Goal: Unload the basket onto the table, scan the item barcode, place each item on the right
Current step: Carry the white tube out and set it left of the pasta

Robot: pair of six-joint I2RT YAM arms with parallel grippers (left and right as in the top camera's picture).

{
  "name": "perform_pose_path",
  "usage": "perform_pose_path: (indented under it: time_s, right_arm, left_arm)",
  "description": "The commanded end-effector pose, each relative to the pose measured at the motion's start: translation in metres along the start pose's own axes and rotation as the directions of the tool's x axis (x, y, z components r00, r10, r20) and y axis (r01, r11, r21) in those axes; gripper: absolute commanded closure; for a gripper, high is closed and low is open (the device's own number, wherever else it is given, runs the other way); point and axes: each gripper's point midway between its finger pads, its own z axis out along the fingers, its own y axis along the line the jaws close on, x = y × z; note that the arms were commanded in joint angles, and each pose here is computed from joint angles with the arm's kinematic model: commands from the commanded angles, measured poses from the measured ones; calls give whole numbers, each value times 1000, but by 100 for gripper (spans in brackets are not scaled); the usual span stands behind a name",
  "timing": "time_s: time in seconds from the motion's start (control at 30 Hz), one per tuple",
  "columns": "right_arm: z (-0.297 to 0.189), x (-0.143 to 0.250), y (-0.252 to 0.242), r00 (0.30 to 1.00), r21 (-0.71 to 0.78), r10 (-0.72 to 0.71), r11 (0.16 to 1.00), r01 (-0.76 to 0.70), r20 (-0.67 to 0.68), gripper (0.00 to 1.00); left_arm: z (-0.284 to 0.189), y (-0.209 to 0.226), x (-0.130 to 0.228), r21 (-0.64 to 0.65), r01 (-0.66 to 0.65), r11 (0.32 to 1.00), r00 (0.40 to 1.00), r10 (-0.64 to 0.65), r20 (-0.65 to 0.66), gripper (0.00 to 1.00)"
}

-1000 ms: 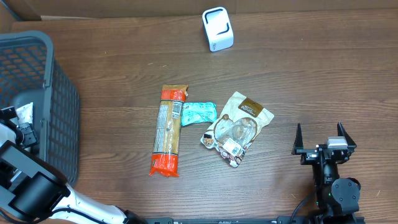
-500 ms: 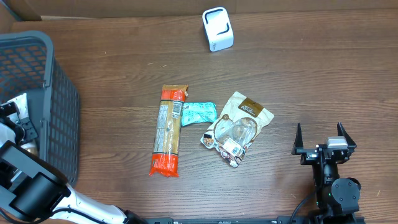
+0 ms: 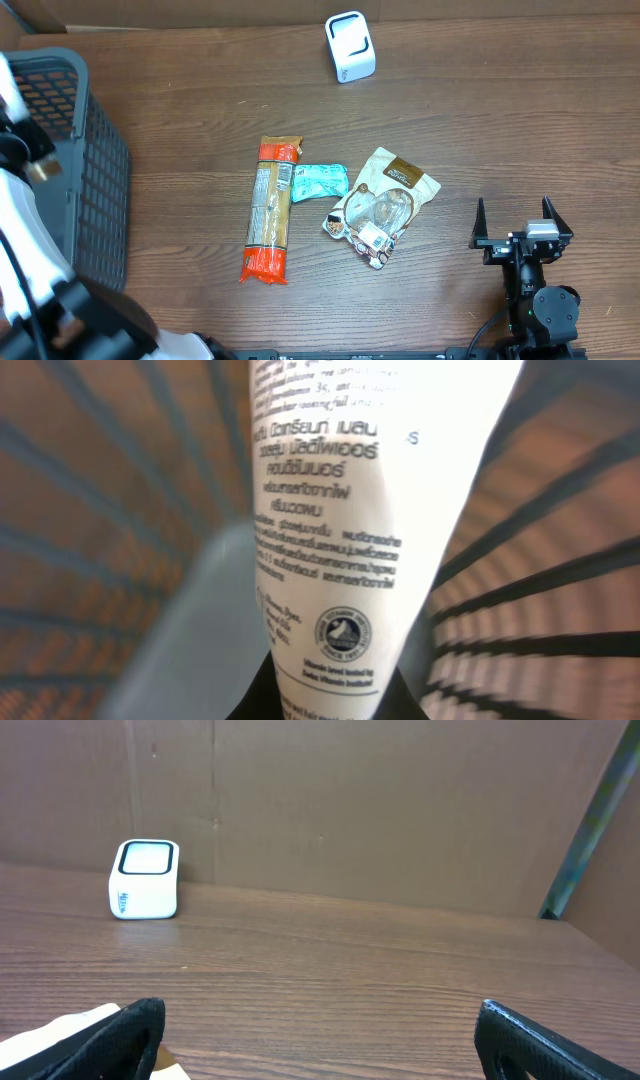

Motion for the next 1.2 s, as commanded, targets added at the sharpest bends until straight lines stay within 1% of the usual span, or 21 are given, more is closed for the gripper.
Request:
perform_pose_path:
  time_s: [0.0,0.1,0.17,0.23,0.33,0.4,0.47,0.53,0.6,0.67,0.77,0.83,0.93,1.0,1.17]
  right_arm:
    - [0,1,-1,1000,7,0,1000,0,5,0]
    - [0,1,-1,1000,7,0,1000,0,5,0]
    - [0,1,-1,1000,7,0,1000,0,4,0]
    - [0,1,-1,1000,7,1,1000,-1,5,0]
    - [0,1,-1,1000,7,0,1000,0,5,0]
    - [0,1,-1,1000,7,0,1000,0,5,0]
    - [0,1,-1,1000,7,1,1000,-1,5,0]
    - [0,1,-1,1000,7,0,1000,0,5,0]
    - [0,1,-1,1000,7,0,1000,0,4,0]
    - [0,1,-1,1000,7,0,1000,0,4,0]
    - [0,1,-1,1000,7,1,1000,-1,5,0]
    - [0,1,-1,1000,7,1,1000,-1,5,0]
    - [0,1,-1,1000,7,0,1000,0,5,0]
    - [0,1,-1,1000,7,0,1000,0,5,0]
    - [0,1,-1,1000,7,0,1000,0,5,0]
  left_arm:
    - [-82,-34,-59,61,11,998,975,-24,221,96]
    - [-121,-48,-72,67,-16,998,954,-5,301,96]
    - [-145,-60,-76,101,-15,995,940,-21,340,96]
    - [-165,-81,-74,169,-45,985,935,-18,354,96]
    - [-184,-125,-54,340,-114,934,951,3,310,96]
    - [-188,-157,-29,455,-136,880,973,33,227,96]
    - [-181,-188,8,534,-132,835,991,92,101,96]
    - [-167,-208,44,557,-145,818,984,179,-6,96]
    - [-147,-221,87,547,-150,824,957,260,-128,96]
    - [-128,-230,125,534,-171,828,918,330,-218,96]
    - [-96,-238,182,497,-194,846,856,394,-336,96]
    - [-76,-241,213,473,-197,859,827,404,-390,96]
    - [-46,-243,248,462,-204,863,801,418,-428,96]
    - [-33,-242,263,463,-210,861,791,428,-437,96]
    - [-9,-240,293,477,-243,845,743,478,-469,96]
